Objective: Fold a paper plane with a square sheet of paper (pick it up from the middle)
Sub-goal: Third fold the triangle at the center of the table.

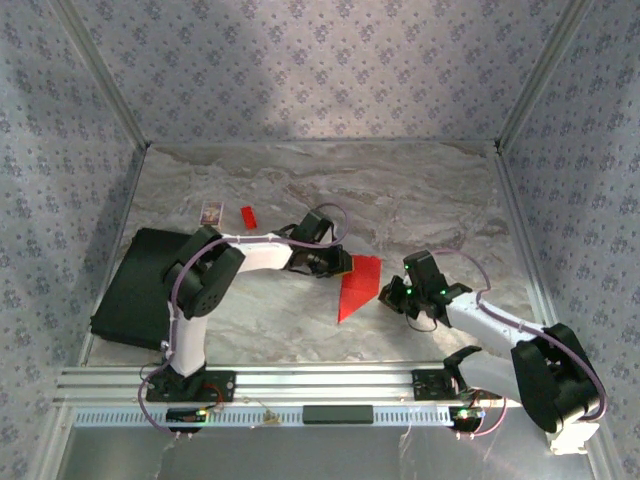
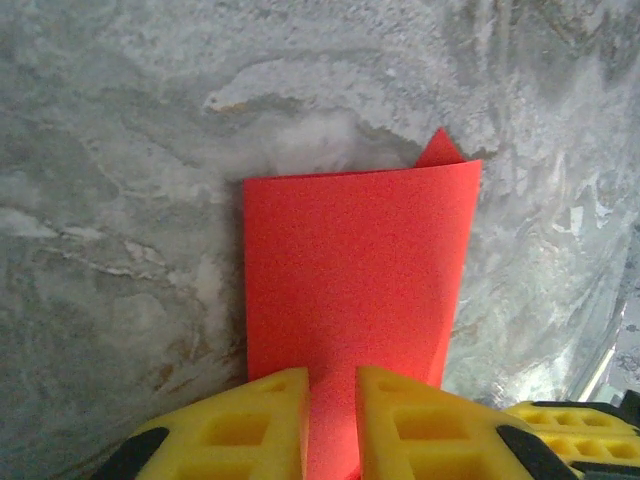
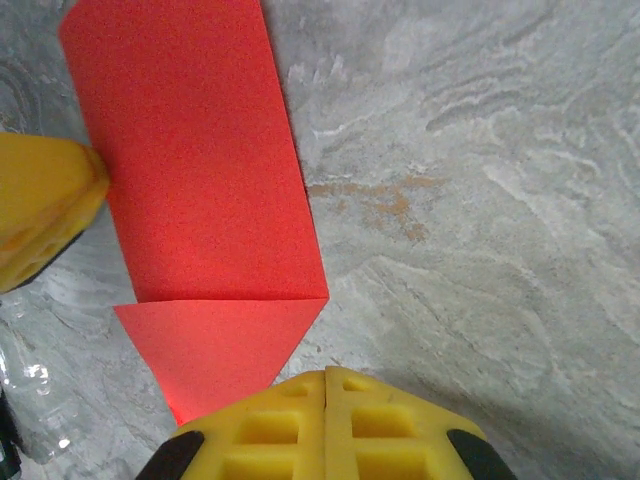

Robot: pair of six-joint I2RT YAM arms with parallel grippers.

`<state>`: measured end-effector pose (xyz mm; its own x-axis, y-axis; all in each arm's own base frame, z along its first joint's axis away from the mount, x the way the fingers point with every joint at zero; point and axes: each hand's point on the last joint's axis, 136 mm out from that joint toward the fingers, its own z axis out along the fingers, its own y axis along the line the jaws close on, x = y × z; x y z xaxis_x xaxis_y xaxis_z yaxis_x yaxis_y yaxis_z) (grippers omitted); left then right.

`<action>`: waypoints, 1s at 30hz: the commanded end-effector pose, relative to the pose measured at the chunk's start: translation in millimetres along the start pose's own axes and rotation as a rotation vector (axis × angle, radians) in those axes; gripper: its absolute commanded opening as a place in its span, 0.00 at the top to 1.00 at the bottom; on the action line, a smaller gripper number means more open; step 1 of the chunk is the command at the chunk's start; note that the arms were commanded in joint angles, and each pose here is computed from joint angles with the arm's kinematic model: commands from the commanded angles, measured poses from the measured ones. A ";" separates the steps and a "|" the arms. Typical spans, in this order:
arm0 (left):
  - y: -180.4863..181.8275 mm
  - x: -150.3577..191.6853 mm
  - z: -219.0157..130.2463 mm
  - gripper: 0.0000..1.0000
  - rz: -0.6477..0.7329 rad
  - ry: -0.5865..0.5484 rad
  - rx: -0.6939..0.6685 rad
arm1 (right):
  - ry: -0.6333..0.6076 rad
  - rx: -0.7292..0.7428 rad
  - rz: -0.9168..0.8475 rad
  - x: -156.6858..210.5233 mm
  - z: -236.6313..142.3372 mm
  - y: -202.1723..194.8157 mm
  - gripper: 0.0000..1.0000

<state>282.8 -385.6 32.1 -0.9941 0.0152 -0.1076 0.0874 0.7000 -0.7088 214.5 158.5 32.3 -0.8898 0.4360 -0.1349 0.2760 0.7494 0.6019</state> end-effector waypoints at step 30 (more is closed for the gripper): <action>18.0 26.0 0.0 0.86 0.002 0.052 0.008 | 0.132 -0.197 -0.086 -13.6 12.7 46.4 0.91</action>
<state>278.6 -381.1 27.0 -0.9908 0.0178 -0.1338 0.1127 0.6552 -0.7470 243.0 179.6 45.3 -0.9318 0.3508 -0.0932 0.1848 0.6796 0.7099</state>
